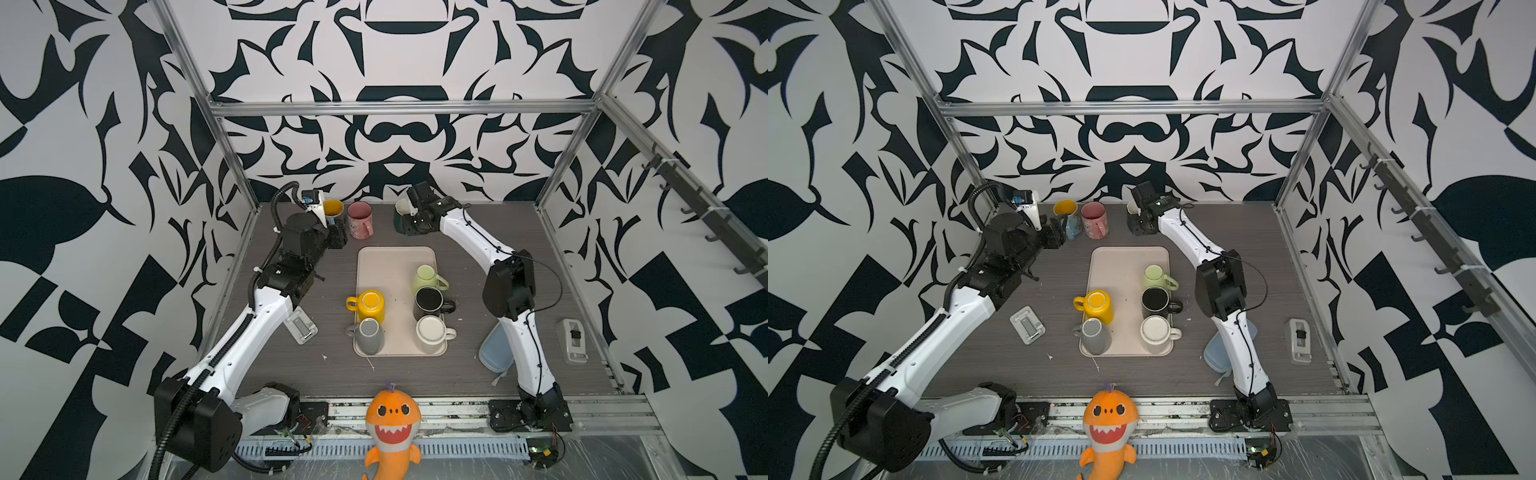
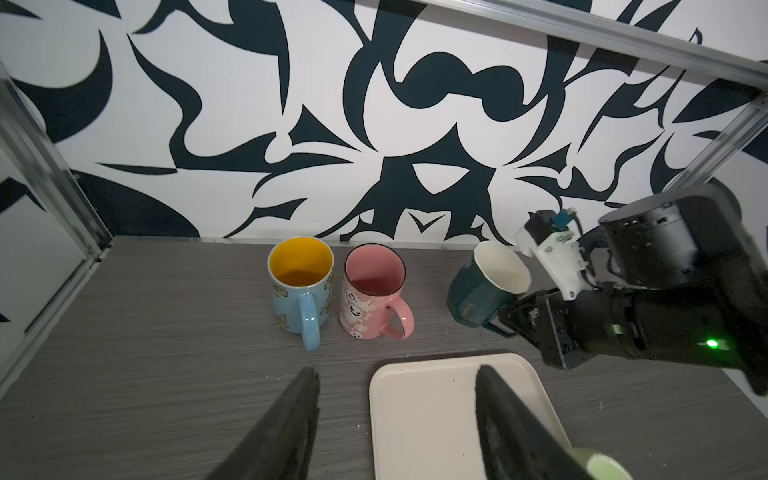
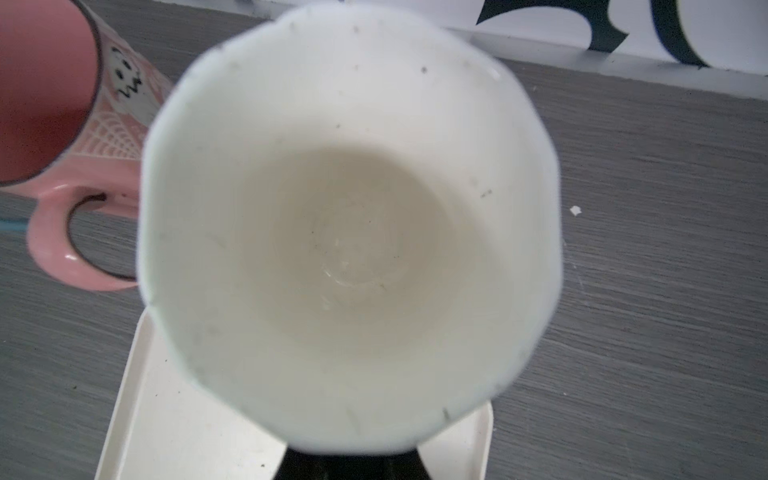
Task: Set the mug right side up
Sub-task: 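Carry the teal mug toward the pink mug while the left gripper withdraws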
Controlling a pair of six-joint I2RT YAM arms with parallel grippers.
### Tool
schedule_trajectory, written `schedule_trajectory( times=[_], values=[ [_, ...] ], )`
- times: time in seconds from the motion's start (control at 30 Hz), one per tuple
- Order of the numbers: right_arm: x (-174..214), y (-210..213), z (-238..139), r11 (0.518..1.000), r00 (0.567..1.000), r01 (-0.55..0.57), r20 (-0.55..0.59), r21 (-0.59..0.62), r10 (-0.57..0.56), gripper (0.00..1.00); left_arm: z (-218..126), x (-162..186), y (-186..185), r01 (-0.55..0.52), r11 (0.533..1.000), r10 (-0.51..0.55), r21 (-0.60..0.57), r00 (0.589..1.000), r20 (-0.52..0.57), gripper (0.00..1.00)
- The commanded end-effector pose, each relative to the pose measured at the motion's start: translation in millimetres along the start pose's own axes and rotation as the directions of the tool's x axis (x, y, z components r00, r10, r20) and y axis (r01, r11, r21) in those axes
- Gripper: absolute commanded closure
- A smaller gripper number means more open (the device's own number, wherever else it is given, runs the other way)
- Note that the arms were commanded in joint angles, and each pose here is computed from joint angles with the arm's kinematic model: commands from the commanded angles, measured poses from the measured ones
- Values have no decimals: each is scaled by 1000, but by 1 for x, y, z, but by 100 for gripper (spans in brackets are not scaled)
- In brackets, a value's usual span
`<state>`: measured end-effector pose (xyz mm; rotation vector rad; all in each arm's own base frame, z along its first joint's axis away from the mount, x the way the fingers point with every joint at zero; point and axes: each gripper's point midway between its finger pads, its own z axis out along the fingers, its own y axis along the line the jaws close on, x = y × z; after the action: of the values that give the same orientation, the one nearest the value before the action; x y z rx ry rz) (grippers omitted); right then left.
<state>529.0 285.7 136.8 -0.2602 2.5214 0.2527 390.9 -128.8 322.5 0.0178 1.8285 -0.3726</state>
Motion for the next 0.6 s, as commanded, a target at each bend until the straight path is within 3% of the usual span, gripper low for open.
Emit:
schedule_trajectory(
  times=[0.0, 0.57],
  values=[
    [-72, 22, -43, 995, 970, -20, 240, -96, 43, 100, -8, 5, -1, 84, 996, -83, 34, 996, -23, 37],
    [-73, 41, -11, 984, 977, -27, 206, -174, 63, 100, -3, 16, 8, 101, 995, -100, 24, 994, -52, 37]
  ],
)
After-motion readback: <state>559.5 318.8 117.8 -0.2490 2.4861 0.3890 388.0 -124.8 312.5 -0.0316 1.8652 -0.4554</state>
